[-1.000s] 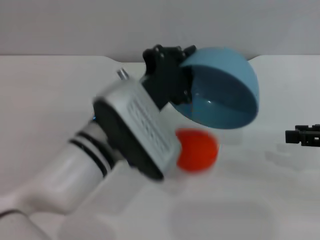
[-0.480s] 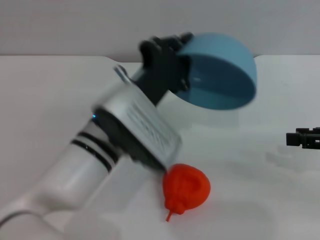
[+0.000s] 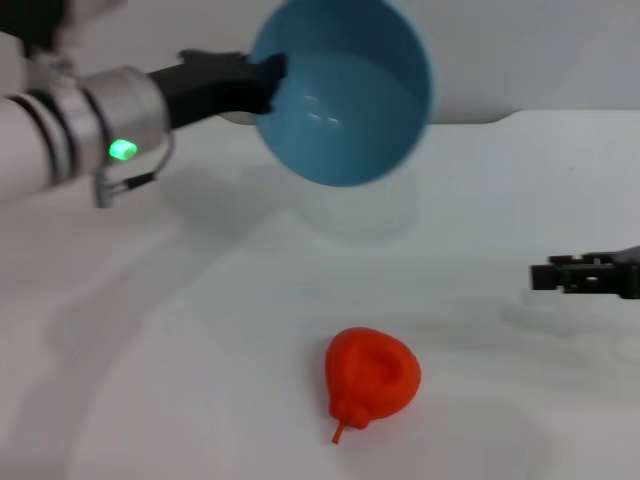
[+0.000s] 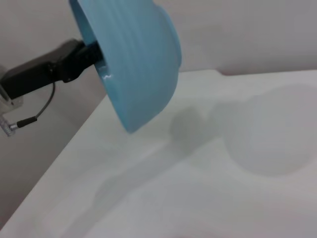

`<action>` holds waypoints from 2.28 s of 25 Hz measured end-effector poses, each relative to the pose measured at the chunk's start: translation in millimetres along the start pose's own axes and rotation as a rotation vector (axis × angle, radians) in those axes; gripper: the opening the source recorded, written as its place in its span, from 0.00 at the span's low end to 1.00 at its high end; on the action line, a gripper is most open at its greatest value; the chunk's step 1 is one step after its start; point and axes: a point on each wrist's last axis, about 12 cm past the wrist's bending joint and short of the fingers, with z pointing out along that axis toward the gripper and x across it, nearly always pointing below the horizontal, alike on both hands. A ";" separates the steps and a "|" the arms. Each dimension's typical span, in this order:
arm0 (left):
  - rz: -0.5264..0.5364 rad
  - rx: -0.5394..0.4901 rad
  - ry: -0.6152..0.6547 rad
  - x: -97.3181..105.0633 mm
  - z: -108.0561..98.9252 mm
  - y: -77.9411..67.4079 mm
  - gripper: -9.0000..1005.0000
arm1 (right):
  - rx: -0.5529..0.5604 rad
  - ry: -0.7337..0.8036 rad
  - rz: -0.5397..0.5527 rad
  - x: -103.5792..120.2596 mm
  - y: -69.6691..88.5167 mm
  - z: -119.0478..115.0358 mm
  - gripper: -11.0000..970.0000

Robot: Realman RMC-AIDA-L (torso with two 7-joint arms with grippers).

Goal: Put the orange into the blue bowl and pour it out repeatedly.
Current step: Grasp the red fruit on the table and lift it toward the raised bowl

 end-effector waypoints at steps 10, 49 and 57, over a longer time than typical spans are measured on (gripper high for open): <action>-0.390 0.041 0.277 17.8 -49.8 64.8 0.01 | -0.108 0.119 -0.119 -29.4 8.6 58.5 0.57; -0.262 -0.103 0.817 25.5 -66.8 47.2 0.01 | 0.012 0.472 -0.534 -26.6 34.3 171.7 0.42; -0.227 -0.089 0.839 23.9 -59.1 42.1 0.01 | 0.079 0.289 -0.493 -39.0 23.7 132.1 0.21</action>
